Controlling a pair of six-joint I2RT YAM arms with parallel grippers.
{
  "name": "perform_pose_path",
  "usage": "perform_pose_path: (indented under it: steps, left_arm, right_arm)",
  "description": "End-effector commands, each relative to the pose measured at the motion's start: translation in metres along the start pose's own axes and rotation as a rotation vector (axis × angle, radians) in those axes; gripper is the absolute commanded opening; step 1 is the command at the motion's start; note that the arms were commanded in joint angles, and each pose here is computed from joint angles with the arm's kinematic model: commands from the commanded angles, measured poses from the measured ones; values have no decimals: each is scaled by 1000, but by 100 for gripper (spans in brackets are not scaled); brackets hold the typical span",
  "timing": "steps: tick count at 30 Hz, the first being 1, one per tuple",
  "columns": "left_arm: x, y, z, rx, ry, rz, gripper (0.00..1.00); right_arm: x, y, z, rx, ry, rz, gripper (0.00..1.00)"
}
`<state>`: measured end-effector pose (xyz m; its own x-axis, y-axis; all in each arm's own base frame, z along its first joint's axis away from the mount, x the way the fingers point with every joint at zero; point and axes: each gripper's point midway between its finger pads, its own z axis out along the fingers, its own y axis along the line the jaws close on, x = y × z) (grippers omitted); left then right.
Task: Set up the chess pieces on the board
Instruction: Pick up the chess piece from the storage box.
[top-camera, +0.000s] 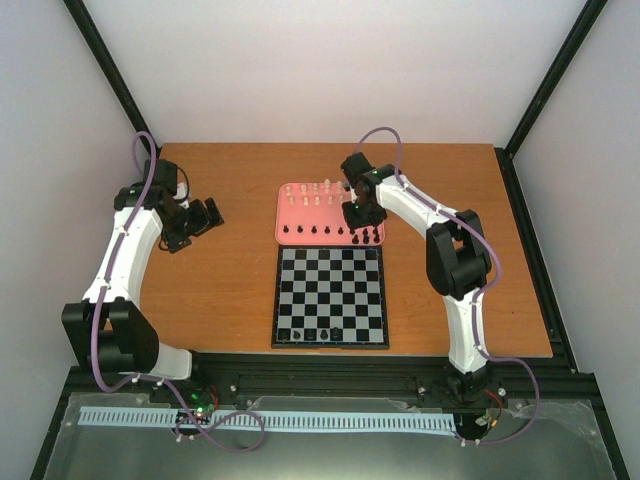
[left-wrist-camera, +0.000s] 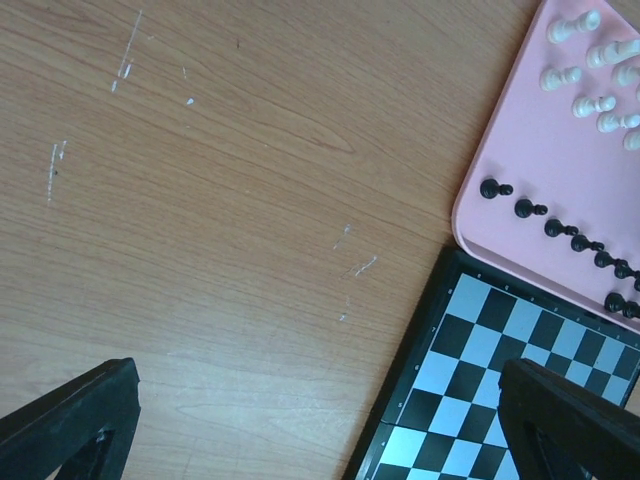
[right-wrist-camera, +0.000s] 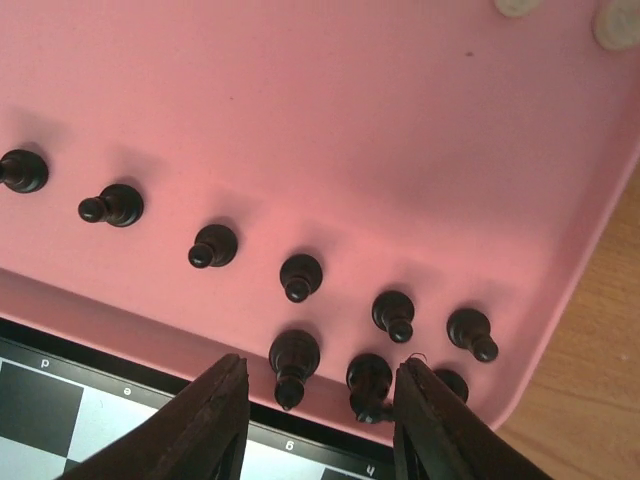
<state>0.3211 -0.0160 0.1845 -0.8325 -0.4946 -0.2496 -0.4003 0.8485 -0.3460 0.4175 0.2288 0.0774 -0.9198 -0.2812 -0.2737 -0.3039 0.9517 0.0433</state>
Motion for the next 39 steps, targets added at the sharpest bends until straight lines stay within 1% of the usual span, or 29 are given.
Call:
perform_pose_path:
  steps: [1,5,13,24,28,38,39]
  left_arm:
    - [-4,1,-14,-14,-38,-9,100]
    - [-2,3,-11,-17,-36,-14,100]
    - [-1,5,-5,-23,-24,-20,100]
    - [-1,6,-1,-24,-19,-22,100]
    - [0,7,-1,-29,-17,-24,100]
    - [2,9,4,-32,-8,-24,100]
    - [2,9,5,-32,-7,-24,100]
  right_arm:
    - [-9,8,3,-23,-12,-77,41]
    - [2,12,10,-58,7,-73,39]
    - [25,11,23,-72,57,-65,36]
    - [22,13,29,-73,65,-68,30]
    - [20,12,33,-70,72,-68,25]
    - [22,11,34,-57,86,-71,4]
    - [22,10,33,-55,83,-71,3]
